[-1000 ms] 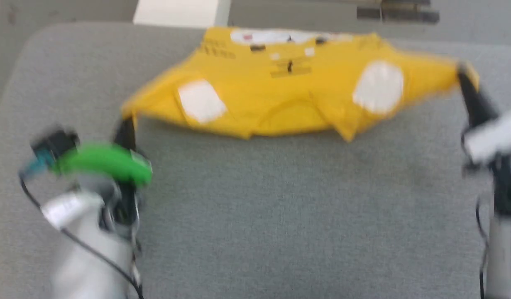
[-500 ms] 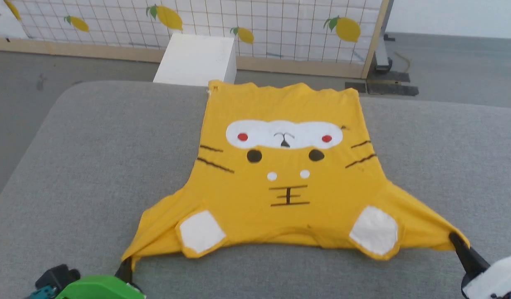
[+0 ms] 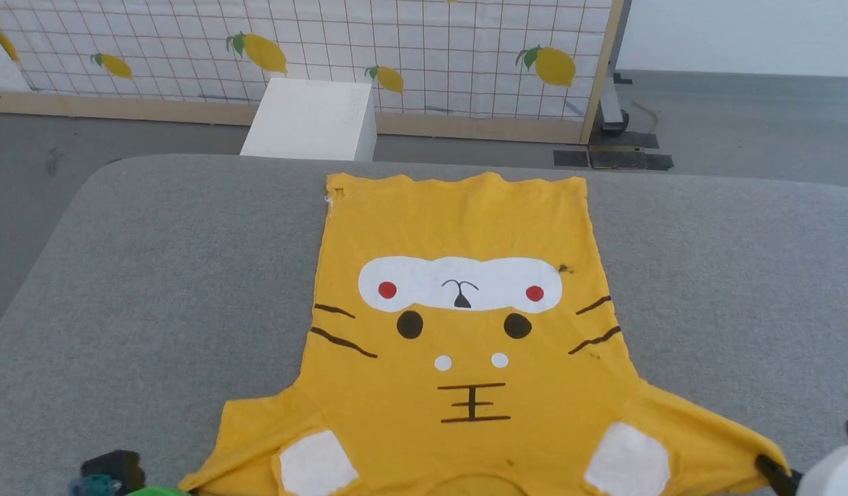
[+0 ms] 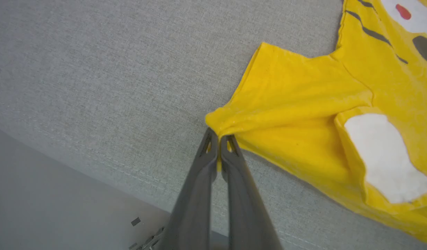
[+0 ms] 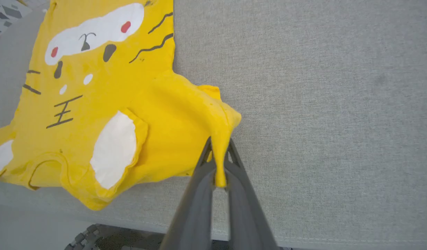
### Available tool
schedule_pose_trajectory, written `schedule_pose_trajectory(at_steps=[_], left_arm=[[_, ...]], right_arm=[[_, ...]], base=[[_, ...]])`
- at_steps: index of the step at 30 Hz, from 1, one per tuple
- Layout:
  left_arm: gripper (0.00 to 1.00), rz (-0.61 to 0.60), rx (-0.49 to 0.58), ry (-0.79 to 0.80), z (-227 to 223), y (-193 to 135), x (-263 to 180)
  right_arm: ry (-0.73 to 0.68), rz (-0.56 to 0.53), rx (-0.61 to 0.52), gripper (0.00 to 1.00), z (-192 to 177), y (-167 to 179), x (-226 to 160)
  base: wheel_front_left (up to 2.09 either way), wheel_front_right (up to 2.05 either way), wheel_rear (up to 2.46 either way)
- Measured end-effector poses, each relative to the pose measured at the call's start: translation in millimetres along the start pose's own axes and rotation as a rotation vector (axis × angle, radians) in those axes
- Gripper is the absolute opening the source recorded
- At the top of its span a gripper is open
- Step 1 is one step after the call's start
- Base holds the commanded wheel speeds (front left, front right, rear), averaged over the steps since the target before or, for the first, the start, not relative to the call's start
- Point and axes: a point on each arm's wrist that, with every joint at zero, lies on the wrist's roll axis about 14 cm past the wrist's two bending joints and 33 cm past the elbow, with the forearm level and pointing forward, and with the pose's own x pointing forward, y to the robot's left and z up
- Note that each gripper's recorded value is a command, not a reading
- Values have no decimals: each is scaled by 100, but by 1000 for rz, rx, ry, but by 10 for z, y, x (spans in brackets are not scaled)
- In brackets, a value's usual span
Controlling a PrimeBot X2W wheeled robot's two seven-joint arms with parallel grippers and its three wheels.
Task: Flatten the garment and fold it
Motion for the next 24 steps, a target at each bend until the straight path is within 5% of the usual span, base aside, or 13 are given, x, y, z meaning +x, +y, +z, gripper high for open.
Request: schedule_pose_trajectory(at_steps=[8, 19, 20, 21, 22, 24], left_arm=[[0, -45, 36, 69, -139, -225, 135], [0, -51, 11, 65, -127, -256, 226], [0, -52, 8, 64, -122, -257, 228], [0, -52, 3, 62, -115, -258, 228], [0, -54, 1, 57, -103, -264, 228], [0, -58, -6, 46, -73, -275, 228]], right_arm=[[226, -46, -248, 0, -282, 134, 275], [460, -55, -257, 0, -866, 66, 499], [445, -52, -252, 21, -846, 71, 507], [433, -42, -243, 78, -830, 91, 511], [427, -34, -225, 100, -822, 100, 505], [386, -29, -202, 100, -726, 96, 488]], base=[[0, 0, 0], [0, 0, 0], [0, 0, 0], [0, 0, 0], [0, 0, 0], [0, 0, 0]])
